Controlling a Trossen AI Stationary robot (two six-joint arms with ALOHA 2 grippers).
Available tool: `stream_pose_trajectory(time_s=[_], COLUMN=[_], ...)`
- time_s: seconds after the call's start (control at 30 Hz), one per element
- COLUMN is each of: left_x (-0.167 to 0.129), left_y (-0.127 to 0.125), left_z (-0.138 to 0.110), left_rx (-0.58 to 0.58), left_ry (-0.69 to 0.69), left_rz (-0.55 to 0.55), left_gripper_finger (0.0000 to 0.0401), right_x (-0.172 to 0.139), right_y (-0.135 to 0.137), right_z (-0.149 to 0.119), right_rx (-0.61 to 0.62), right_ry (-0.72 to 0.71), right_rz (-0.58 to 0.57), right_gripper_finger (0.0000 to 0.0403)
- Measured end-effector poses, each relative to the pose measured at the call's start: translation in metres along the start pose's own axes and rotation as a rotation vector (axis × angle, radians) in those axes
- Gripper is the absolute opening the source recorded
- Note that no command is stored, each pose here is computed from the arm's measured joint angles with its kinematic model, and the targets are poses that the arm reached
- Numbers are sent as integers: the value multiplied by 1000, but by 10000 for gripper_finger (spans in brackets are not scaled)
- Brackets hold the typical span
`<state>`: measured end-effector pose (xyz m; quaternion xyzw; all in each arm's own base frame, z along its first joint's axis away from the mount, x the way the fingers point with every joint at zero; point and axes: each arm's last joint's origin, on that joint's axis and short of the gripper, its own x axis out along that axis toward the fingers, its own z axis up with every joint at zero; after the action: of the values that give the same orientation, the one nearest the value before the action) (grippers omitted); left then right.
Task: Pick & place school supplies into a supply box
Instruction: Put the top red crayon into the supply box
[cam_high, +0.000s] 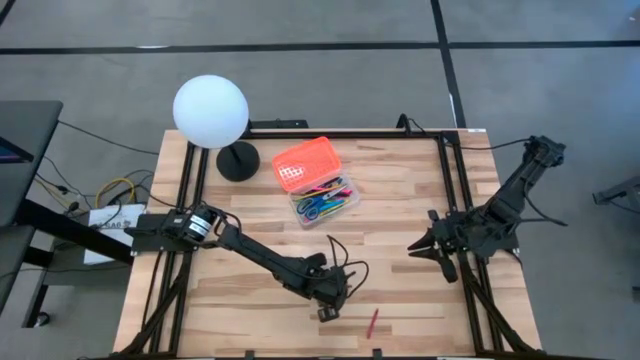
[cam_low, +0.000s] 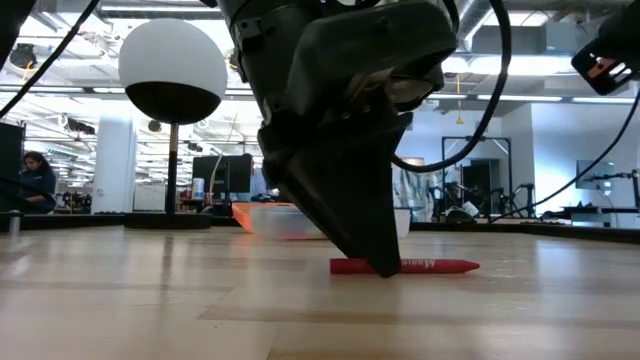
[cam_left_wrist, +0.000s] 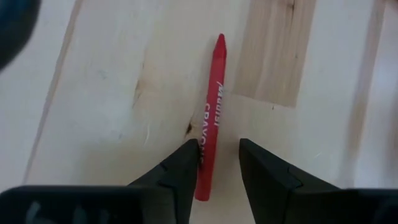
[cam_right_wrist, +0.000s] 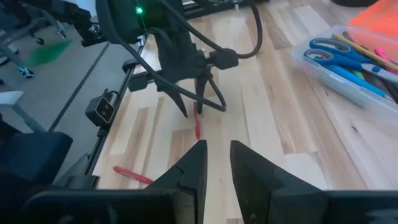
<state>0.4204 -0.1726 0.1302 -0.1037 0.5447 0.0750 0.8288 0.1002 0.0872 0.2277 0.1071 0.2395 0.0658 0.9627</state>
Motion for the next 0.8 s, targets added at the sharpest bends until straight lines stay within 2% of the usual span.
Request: stream_pose_trajectory(time_s=[0.13, 0.4, 0.8], left_x=[0, 1, -7], left_y=[2, 4, 8], left_z=[-1, 0, 4], left_rx=[44, 53, 40], left_ry=[11, 19, 74], left_rz=[14, 18, 59], left_gripper_finger=[85, 16, 8], right_x=[0, 0, 0], right_y=[-1, -2, -3], right_z=[-2, -3, -4], right_rx=[6, 0, -10], right_ry=[15, 23, 36], right_rz=[-10, -19, -28], right_gripper_finger=[63, 63, 63])
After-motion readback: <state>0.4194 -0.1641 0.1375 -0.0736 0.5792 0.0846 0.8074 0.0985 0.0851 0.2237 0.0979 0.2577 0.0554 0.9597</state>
